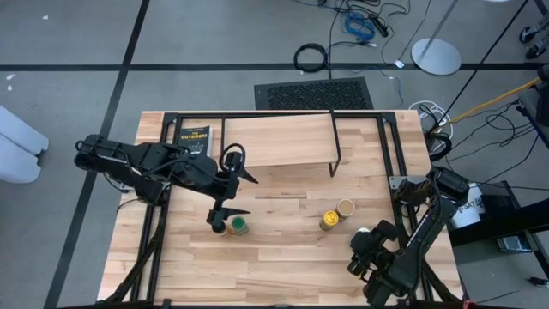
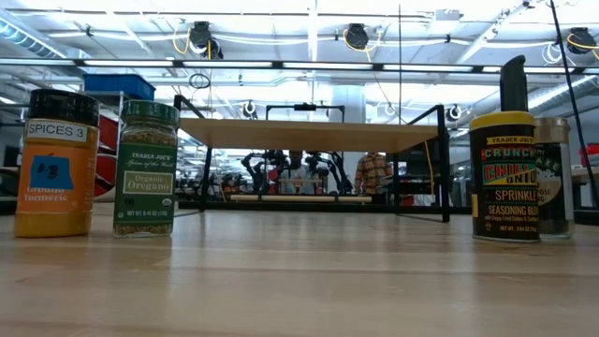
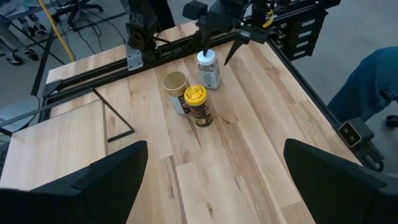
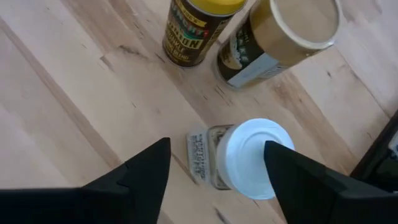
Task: Shelf spices
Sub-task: Adjust the white seasoning bottle
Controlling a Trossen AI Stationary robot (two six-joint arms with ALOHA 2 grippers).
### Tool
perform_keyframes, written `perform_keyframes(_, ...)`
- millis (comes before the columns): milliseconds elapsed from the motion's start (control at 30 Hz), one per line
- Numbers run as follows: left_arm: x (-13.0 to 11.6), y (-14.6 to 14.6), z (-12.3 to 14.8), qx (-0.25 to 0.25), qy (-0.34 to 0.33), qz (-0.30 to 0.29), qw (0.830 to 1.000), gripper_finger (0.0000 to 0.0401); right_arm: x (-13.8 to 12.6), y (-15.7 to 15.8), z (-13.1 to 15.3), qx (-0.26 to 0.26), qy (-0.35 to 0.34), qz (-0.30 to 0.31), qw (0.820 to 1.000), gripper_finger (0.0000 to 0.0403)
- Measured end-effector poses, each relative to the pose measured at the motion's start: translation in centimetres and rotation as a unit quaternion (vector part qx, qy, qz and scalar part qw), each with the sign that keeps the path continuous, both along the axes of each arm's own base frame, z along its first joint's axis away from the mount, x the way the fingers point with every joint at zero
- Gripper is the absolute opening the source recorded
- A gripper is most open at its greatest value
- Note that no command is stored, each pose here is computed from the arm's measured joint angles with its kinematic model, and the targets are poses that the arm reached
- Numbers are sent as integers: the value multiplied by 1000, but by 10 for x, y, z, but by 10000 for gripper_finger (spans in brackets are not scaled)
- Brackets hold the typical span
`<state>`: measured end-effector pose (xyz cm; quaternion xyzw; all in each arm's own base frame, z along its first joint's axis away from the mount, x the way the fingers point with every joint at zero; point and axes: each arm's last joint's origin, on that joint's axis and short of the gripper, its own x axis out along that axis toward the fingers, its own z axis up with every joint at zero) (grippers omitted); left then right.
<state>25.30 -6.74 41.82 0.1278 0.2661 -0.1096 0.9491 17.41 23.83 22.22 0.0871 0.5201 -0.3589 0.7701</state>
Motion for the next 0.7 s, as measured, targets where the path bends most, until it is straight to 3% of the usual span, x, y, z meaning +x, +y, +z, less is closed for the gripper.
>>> perform_keyframes(333, 0, 0, 0, 0, 0, 0, 1000, 386, 0, 0, 0, 4, -1, -3, 1000, 158)
perform_keyframes(700, 0, 0, 0, 0, 1, 0, 1000, 386, 1, 0, 0, 9, -8, -19, 1000, 110)
